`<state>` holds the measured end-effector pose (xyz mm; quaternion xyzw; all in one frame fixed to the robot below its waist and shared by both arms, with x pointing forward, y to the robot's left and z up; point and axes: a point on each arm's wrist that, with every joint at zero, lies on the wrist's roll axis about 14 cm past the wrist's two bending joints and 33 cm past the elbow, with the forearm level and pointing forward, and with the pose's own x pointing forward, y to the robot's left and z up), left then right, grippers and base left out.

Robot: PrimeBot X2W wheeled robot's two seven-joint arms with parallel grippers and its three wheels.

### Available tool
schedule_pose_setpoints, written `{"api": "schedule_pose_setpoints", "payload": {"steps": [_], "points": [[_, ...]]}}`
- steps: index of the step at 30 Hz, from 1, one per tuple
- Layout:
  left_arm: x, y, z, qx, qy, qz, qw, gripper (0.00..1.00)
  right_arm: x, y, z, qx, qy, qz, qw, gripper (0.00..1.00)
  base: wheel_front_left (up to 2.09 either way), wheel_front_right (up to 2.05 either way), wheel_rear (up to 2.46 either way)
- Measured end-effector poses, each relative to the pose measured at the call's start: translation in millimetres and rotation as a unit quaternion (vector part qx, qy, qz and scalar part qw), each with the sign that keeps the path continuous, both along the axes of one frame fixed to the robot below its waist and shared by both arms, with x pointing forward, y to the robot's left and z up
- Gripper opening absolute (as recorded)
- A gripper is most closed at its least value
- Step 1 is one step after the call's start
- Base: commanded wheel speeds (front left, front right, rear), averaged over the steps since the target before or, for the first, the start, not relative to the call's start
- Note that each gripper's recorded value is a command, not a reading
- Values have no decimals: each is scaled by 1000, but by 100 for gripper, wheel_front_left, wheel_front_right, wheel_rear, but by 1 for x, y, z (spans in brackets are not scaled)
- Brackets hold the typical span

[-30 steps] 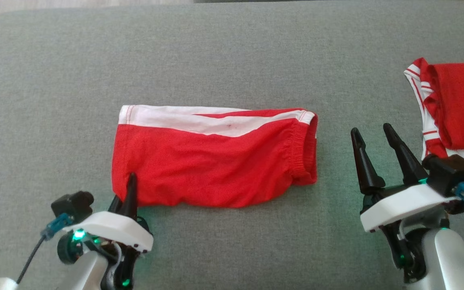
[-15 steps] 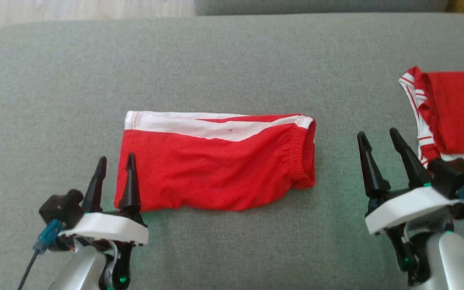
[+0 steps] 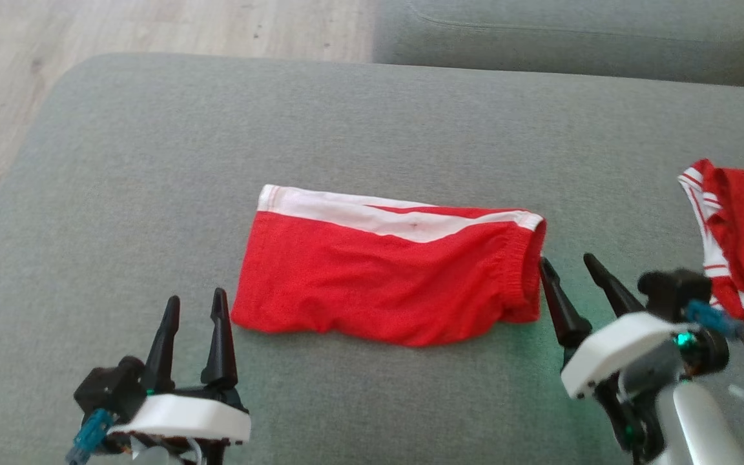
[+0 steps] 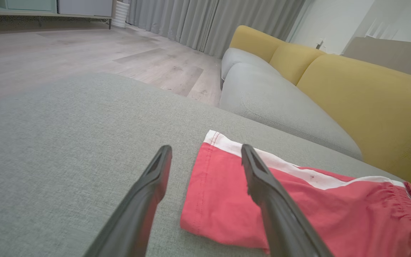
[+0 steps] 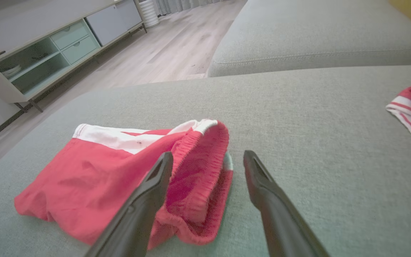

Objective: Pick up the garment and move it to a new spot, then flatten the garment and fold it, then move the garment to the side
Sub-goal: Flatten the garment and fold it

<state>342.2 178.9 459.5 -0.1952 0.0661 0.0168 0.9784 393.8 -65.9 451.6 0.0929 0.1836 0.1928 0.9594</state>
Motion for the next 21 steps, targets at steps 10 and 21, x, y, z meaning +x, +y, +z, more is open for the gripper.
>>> {"api": "schedule_pose_setpoints", "payload": {"steps": [10,21], "points": [[-7,10,1,-3,-1,24,1000,100,21,20,-27,-30,54,33,998,100,0,0,0],[-12,12,-2,-8,3,37,999,100,20,18,-60,-65,114,37,991,100,0,0,0]]}}
